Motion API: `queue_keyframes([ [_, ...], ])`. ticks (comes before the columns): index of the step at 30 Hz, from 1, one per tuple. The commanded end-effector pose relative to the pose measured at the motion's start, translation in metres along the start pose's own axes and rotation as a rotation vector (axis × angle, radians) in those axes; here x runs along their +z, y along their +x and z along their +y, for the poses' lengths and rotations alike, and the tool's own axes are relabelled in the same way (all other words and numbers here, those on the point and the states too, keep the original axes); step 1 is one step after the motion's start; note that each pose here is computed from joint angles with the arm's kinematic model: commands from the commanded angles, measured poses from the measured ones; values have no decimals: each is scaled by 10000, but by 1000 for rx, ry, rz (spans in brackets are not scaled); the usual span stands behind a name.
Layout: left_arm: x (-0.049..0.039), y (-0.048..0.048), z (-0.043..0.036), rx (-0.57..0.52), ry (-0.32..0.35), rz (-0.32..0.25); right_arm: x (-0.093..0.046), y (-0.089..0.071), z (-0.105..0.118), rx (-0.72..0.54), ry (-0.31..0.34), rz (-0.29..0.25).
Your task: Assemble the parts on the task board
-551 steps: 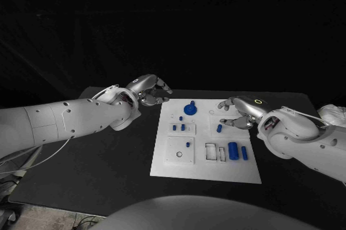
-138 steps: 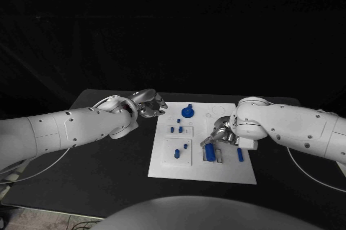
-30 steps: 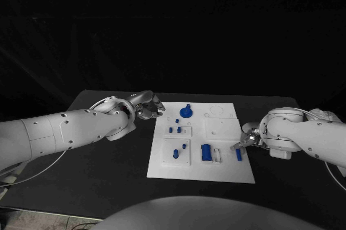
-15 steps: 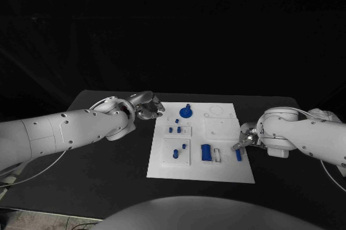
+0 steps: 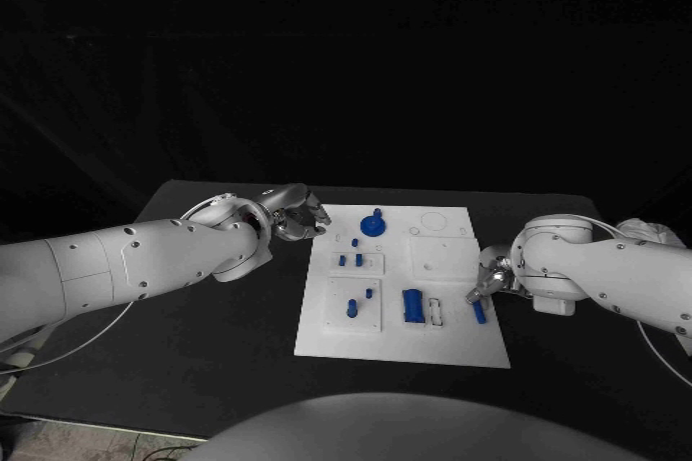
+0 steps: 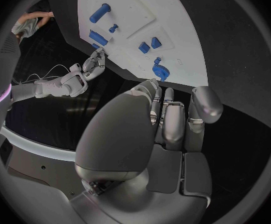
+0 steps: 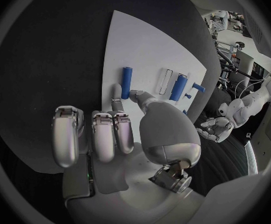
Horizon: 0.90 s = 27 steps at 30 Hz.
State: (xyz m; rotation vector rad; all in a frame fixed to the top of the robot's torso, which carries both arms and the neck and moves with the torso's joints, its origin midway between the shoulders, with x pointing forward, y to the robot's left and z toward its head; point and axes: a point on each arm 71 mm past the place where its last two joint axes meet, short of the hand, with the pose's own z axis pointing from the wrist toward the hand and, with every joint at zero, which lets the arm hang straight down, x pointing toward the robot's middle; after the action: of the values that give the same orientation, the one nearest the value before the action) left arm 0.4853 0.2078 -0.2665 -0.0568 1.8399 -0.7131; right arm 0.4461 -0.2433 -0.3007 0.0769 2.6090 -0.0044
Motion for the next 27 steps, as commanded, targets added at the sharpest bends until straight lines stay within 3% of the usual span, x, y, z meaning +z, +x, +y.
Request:
queue_keyframes([
  [1, 0, 31, -2, -2, -1, 19, 63, 128, -120, -11, 109, 37],
  [14, -22, 43, 26, -4, -9, 21, 30, 163, -158, 169, 14, 6],
  [27, -21, 44, 28, -4, -11, 22, -108, 128, -109, 228, -40, -10],
])
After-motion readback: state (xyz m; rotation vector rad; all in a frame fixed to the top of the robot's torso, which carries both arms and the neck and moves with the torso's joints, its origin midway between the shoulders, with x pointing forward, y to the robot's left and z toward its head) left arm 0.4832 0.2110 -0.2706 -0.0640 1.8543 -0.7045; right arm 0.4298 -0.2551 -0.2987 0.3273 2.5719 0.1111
